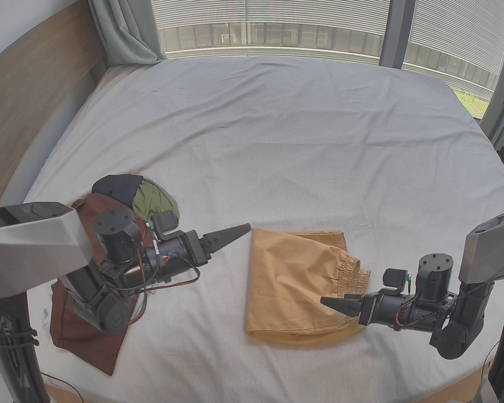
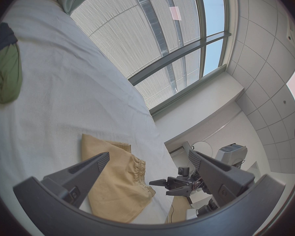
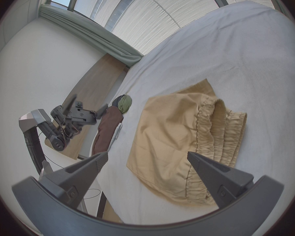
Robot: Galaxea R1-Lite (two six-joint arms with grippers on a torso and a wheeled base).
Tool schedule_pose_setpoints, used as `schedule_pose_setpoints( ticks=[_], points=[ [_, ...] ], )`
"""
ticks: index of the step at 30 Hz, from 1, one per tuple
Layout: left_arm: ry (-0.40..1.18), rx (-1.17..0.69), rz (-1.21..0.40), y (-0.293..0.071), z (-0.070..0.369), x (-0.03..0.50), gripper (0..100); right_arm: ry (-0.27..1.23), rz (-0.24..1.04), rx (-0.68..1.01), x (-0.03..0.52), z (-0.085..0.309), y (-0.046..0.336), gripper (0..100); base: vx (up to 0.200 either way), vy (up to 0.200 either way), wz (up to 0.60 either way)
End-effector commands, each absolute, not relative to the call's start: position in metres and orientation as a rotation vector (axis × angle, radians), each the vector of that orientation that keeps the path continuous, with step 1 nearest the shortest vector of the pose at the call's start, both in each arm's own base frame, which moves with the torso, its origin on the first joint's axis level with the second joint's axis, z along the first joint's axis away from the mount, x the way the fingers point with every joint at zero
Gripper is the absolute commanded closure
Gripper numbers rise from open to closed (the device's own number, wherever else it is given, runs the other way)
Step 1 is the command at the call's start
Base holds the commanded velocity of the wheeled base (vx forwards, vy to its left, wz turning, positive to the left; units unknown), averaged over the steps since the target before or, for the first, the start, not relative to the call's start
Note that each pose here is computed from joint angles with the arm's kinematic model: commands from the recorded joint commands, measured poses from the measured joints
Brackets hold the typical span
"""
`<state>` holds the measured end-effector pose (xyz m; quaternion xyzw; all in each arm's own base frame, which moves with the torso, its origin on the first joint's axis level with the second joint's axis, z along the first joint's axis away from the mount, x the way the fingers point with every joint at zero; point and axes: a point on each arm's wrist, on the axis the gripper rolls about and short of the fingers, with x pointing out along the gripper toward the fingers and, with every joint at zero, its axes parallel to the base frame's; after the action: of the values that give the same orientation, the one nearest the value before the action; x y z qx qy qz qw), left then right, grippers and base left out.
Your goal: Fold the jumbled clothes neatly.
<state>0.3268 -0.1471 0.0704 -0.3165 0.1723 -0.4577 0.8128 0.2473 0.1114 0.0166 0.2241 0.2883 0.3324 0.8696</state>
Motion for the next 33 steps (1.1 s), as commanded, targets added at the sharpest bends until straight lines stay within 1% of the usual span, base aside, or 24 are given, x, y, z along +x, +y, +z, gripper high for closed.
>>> schedule_pose_setpoints(
  ticks=[1,4,10,19,29,32,33],
  points=[
    [0.313,-0.665,-0.965,-0.120,0.096,0.316,0,0.665,0.689,0.460,0.243,0.002,0.116,0,0.000,0.000,0.00],
    [0.311,-0.663,-0.962,-0.107,0.103,0.307,0,0.705,0.687,0.446,0.238,-0.006,0.117,0,0.000,0.000,0.00],
    [0.325,-0.659,-0.948,-0.096,0.107,0.289,0,0.742,0.662,0.391,0.237,-0.021,0.115,0,0.000,0.000,0.00],
    [0.287,-0.567,-0.918,-0.081,0.101,0.291,0,0.785,0.626,0.383,0.238,-0.036,0.112,0,0.000,0.000,0.00],
    [0.293,-0.550,-0.904,-0.080,0.097,0.288,0,0.779,0.626,0.384,0.239,-0.035,0.112,0,0.000,0.000,0.00],
    [0.298,-0.551,-0.903,-0.080,0.096,0.286,0,0.765,0.632,0.384,0.237,-0.030,0.112,0,0.000,0.000,0.00],
    [0.307,-0.551,-0.902,-0.080,0.095,0.284,0,0.734,0.641,0.384,0.236,-0.020,0.111,0,0.000,0.000,0.00]
  ],
)
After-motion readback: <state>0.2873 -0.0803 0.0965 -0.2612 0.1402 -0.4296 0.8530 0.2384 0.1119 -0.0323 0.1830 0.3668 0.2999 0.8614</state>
